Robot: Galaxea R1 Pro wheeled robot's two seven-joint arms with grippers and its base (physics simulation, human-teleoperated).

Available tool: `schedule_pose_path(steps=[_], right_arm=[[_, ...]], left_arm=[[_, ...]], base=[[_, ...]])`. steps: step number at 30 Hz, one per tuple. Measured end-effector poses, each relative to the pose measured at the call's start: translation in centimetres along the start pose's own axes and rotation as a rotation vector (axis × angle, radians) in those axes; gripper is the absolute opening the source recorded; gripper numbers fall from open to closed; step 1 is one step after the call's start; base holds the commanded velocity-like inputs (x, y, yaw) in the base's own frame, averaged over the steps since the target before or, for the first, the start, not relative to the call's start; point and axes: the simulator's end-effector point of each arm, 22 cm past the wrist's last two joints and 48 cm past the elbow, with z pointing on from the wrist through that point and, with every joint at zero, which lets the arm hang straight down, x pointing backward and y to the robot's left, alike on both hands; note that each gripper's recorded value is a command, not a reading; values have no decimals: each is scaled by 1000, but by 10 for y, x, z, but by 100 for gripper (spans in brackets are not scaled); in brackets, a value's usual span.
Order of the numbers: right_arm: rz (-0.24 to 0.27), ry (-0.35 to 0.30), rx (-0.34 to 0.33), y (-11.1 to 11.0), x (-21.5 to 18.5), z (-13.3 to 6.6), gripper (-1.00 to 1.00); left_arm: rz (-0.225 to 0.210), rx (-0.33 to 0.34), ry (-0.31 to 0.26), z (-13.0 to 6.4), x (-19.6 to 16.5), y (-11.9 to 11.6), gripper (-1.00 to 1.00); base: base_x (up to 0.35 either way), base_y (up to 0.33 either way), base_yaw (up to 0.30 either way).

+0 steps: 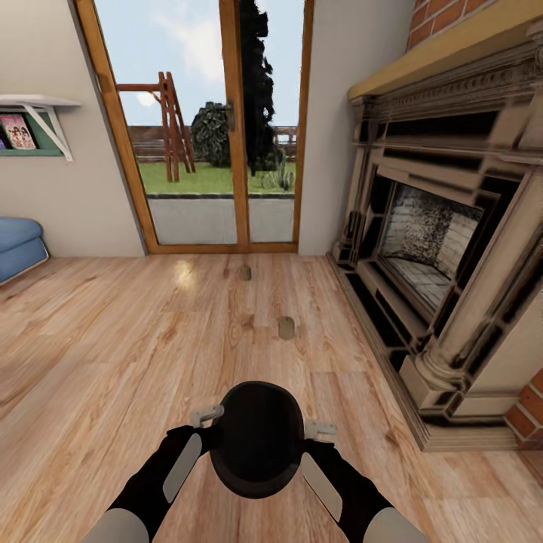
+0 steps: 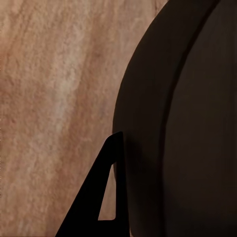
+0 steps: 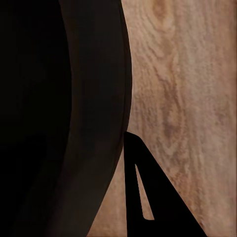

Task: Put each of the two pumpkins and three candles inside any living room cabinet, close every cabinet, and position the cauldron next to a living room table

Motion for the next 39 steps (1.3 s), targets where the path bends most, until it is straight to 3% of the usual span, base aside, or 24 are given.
schedule_pose_path(steps=[13,24,39], right_arm=[[3,4,0,3,-19,-21,-100],[2,3,0,3,-20,-21,-100],[1,3,0,3,-20,-21,-100]], left_arm=[[1,0,0,-22,-20,-6,-100],[-1,1,0,-22,-20,-6,-100],[-2,1,1,-22,-20,-6,-100]], base=[[0,0,0],[0,0,7],[-15,0,256]])
